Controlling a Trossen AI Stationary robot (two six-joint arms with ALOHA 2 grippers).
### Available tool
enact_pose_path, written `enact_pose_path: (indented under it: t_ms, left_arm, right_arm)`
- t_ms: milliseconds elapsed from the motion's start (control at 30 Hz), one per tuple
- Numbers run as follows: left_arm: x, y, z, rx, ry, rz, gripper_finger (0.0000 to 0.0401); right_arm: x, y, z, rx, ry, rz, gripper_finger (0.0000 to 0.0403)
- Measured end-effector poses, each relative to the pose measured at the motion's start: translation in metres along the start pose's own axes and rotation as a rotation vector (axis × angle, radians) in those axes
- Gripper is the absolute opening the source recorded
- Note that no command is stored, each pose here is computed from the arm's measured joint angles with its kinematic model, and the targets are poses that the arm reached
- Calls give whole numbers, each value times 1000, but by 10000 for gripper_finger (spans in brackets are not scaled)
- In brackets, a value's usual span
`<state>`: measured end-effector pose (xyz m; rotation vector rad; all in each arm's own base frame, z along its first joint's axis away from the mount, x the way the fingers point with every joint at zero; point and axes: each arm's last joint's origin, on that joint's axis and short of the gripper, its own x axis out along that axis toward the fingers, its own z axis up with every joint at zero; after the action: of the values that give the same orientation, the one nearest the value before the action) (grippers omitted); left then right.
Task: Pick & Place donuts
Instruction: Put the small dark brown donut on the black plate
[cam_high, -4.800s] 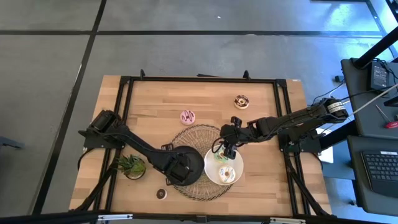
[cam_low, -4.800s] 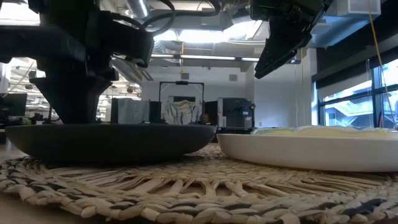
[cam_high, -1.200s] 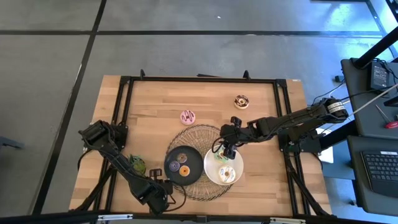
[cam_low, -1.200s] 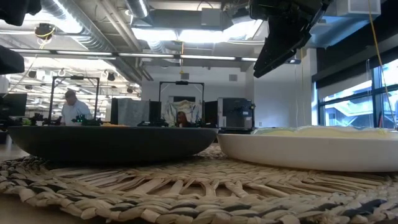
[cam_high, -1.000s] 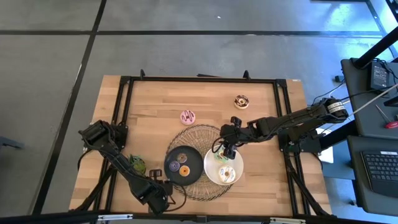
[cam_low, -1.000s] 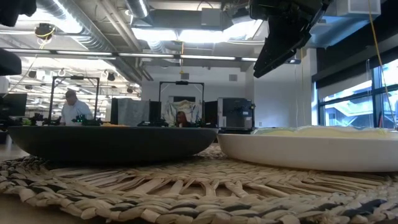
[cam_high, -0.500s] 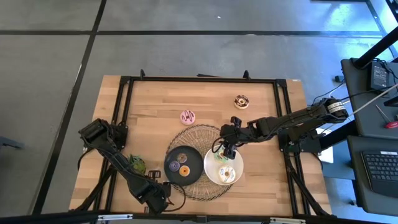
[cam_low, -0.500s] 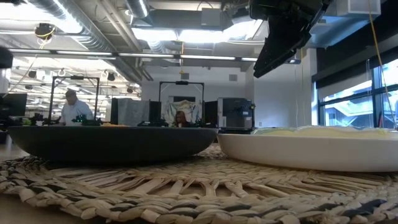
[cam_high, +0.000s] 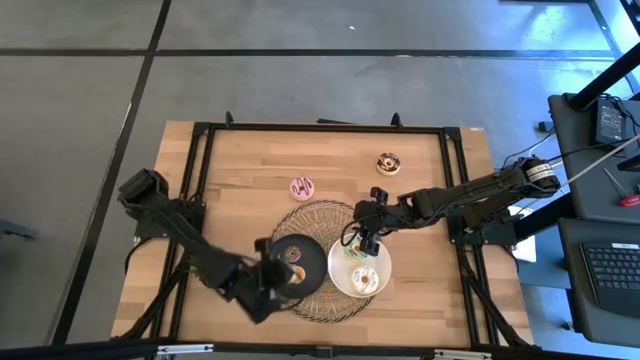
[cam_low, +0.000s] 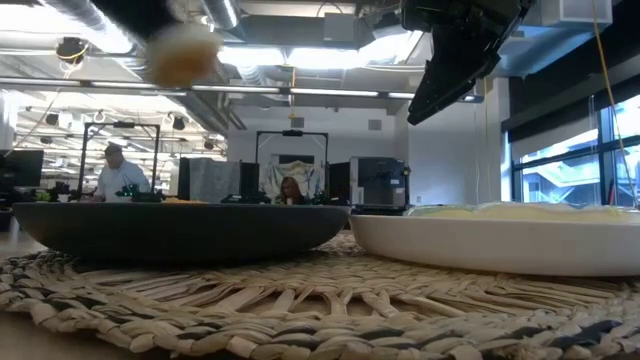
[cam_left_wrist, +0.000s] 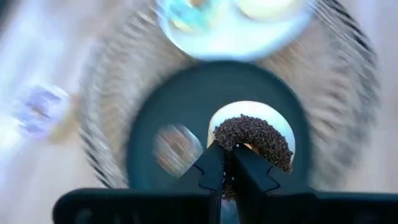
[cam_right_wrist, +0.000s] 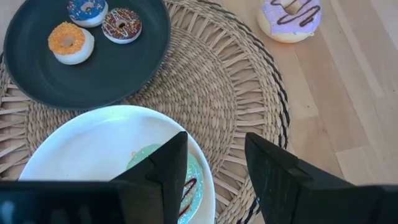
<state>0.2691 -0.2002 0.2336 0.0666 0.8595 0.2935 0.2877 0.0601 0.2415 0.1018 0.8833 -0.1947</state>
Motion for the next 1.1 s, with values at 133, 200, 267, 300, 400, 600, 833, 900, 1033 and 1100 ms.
enact_pose_path:
  t_ms: [133,200,267,300,400,600,833,900,1033,1100]
  left_arm:
    - [24,18,19,-12,-11,42,13]
    - [40,27,27,-13,23,32,10]
    - [55,37,34,-29,56,2,9]
    - [61,42,36,-39,80,-17,9]
    - [76,52,41,-62,130,-72,12]
    - [96,49,40,45,161,-152,9]
    - [111,41,32,84,188,-154,8]
    - [111,41,32,85,190,-150,8]
    - [111,40,31,86,196,-165,10]
    - [111,40,31,86,196,-166,10]
  right_arm:
    - [0,0,0,-1,0,0,163]
    - [0,0,0,-1,1,0,163]
    - [0,0,0,-2,4,-1,163]
    - [0,0,-1,-2,5,-2,163]
    - [0,0,-1,-4,11,-4,163]
    - [0,-1,-2,-8,23,-8,163]
    - [0,-1,-3,-11,27,-10,163]
    - [0,-1,-3,-10,26,-9,163]
    - [0,-1,-3,-9,26,-9,163]
    - [0,-1,-3,-9,26,-9,163]
